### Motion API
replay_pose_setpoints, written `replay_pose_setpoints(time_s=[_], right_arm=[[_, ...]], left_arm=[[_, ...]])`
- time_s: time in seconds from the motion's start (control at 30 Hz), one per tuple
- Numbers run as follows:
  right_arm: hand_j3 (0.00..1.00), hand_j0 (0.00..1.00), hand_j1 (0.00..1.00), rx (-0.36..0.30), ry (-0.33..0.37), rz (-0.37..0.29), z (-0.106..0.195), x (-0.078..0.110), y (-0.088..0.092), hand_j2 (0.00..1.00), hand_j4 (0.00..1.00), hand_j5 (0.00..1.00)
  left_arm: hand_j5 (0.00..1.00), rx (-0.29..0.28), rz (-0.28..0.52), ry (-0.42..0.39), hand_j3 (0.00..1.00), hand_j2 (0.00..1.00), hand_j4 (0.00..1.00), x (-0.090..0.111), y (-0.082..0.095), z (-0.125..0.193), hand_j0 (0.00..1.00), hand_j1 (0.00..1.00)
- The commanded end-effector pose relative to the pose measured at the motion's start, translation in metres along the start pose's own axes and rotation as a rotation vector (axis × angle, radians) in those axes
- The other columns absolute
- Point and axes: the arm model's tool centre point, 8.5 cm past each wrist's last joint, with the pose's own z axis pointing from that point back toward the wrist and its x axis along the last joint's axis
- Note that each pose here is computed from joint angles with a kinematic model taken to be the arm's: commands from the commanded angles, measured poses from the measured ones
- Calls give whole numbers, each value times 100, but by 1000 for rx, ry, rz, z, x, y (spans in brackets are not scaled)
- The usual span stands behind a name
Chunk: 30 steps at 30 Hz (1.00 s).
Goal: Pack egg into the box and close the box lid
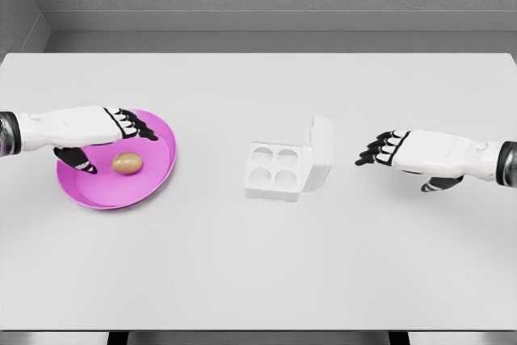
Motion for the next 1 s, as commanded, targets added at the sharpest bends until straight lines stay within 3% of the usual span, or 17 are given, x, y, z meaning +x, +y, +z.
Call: replay_pose_setpoints(time_s=[0.0,0.07,0.13,0.27,0.97], right_arm=[[100,100,100,-7,-9,2,-1,3,-2,100,100,100],[100,100,100,-10,-10,6,-1,3,-4,100,100,100],[100,100,100,-12,-8,11,-1,3,-6,100,100,100],[100,100,100,-8,3,20,-1,1,-6,100,100,100],[100,100,100,-19,7,42,0,0,-16,100,100,100]], left_arm=[[98,-14,-3,-1,98,98,98,1,-4,-4,98,98],[95,-14,-3,-1,95,95,95,1,-4,-4,95,95],[87,-16,-1,-5,87,87,87,1,-5,-7,87,87],[83,-16,14,-1,83,83,83,-2,-8,-14,83,83],[83,-28,14,6,83,83,83,-4,-13,-17,83,83]])
